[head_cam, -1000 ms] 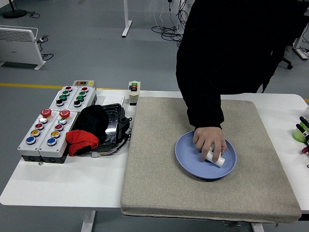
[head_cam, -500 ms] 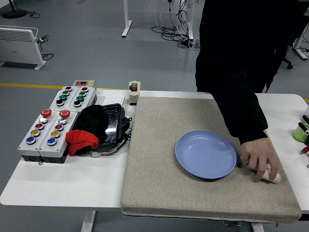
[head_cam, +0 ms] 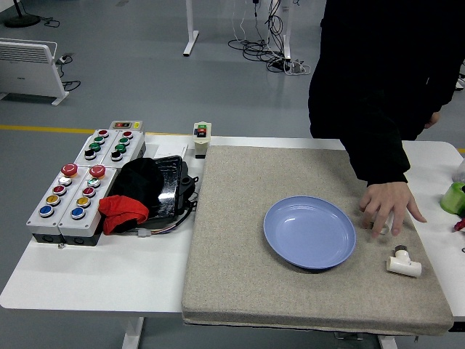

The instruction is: Pick pipe place plate twice

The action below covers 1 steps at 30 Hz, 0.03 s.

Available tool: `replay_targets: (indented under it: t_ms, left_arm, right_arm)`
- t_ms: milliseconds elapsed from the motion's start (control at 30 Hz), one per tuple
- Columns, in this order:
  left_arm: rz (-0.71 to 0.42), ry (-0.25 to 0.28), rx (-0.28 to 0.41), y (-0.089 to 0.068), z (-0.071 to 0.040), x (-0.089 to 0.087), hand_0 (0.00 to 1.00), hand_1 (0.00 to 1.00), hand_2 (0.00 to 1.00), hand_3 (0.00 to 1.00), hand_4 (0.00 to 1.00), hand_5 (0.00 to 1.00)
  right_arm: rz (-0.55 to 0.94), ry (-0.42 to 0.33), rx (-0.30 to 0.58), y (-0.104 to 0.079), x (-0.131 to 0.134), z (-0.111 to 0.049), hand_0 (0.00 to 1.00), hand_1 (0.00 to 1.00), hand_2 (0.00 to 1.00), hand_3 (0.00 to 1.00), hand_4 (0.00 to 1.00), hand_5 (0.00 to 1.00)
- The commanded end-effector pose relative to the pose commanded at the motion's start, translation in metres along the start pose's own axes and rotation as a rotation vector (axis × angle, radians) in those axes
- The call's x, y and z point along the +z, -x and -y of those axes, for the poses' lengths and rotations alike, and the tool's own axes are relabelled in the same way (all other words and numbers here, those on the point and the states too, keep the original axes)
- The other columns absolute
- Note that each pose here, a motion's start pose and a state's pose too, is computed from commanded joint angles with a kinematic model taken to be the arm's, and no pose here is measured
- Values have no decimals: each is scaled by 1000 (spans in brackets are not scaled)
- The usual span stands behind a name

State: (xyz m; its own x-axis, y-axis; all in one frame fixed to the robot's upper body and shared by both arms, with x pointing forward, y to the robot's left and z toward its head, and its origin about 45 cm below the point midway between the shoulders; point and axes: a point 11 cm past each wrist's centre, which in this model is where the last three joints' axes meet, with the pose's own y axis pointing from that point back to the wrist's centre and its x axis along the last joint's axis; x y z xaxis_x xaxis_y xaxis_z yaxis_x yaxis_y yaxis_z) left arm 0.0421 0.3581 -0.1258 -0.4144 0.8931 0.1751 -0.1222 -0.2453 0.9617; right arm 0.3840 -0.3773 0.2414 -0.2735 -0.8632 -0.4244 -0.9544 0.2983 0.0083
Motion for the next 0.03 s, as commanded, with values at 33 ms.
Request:
replay_targets:
  t_ms: [33]
  left_arm:
    - [0,0,0,0,0,0,698,676,699,633,302,998]
  right_arm:
    - [-4,0,-2,0,0,0,835,788,898,835,526,660]
